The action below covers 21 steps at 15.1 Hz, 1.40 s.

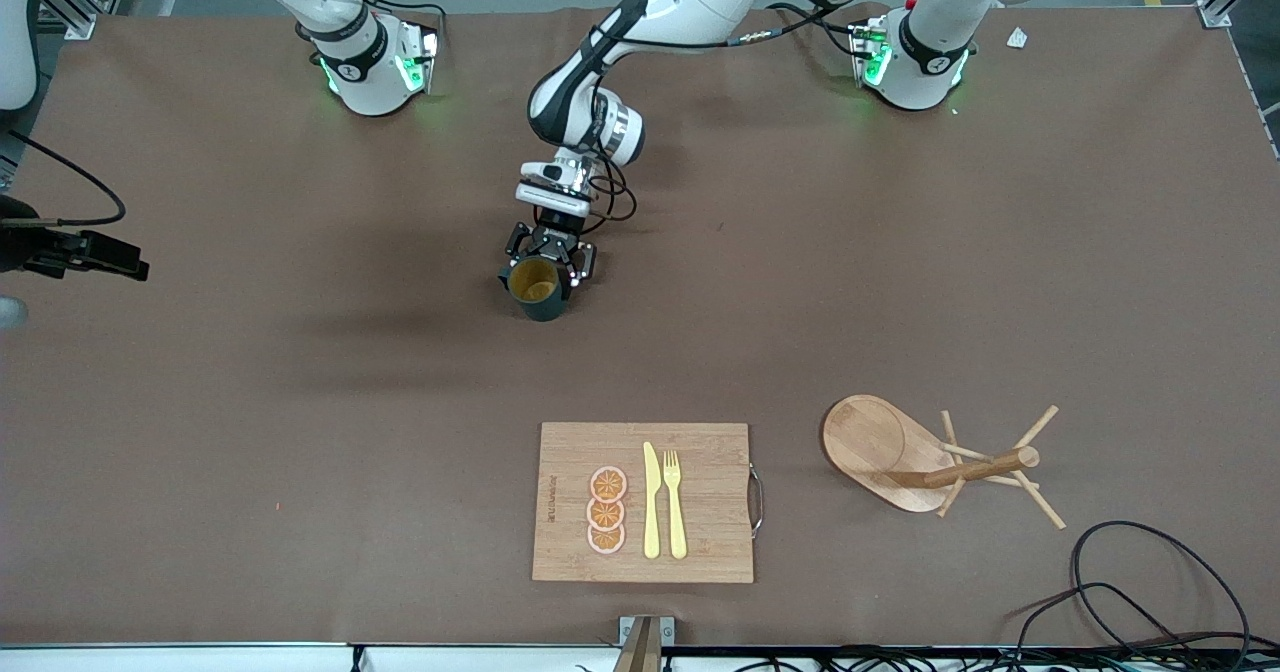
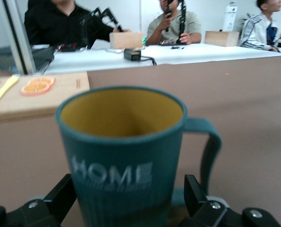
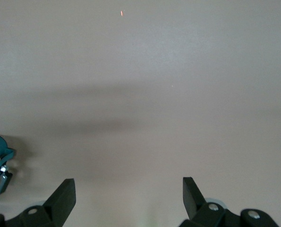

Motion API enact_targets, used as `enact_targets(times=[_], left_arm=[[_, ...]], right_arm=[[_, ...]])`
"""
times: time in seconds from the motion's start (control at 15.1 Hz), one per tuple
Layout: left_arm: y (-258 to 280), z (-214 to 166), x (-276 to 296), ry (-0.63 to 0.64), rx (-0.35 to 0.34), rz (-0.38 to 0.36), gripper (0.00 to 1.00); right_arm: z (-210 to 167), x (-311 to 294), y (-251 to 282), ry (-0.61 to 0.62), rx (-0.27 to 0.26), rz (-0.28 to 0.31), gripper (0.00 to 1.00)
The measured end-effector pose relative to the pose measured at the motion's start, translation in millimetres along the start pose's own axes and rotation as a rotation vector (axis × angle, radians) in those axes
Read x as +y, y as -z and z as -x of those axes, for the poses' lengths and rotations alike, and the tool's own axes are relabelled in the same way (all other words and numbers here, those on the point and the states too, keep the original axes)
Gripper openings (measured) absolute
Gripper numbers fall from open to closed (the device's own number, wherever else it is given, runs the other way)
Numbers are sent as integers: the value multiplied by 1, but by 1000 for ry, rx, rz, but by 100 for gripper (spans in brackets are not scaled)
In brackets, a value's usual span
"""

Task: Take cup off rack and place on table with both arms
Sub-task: 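Set the mug down, open the left gripper while the right gripper approaches, then grasp the mug rim with the right gripper while the left gripper withdraws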

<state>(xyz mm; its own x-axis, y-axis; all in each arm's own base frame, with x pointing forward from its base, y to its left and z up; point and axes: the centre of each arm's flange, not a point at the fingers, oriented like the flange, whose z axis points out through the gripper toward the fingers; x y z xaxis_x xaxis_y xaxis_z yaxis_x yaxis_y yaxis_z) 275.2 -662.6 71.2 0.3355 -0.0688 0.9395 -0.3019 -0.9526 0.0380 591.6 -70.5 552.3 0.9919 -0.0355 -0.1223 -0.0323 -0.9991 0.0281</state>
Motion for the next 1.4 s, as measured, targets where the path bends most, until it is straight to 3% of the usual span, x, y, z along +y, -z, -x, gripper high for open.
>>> enact_targets(times=[0.27, 0.53, 0.8, 1.0, 1.4], left_arm=[[45, 7, 38, 142, -87, -66, 100], [63, -31, 53, 282, -172, -163, 100], [78, -104, 58, 398, -307, -333, 100], [90, -184, 55, 527, -428, -405, 100], [56, -330, -38, 639, -613, -568, 100]], right_arm=[[-11, -21, -22, -79, -19, -39, 100], [-20, -69, -52, -180, -28, -45, 100], [-19, -111, -76, -272, -43, -60, 100], [-19, -131, -92, -308, -29, -83, 100], [-6, -192, -150, -296, -5, -100, 100]])
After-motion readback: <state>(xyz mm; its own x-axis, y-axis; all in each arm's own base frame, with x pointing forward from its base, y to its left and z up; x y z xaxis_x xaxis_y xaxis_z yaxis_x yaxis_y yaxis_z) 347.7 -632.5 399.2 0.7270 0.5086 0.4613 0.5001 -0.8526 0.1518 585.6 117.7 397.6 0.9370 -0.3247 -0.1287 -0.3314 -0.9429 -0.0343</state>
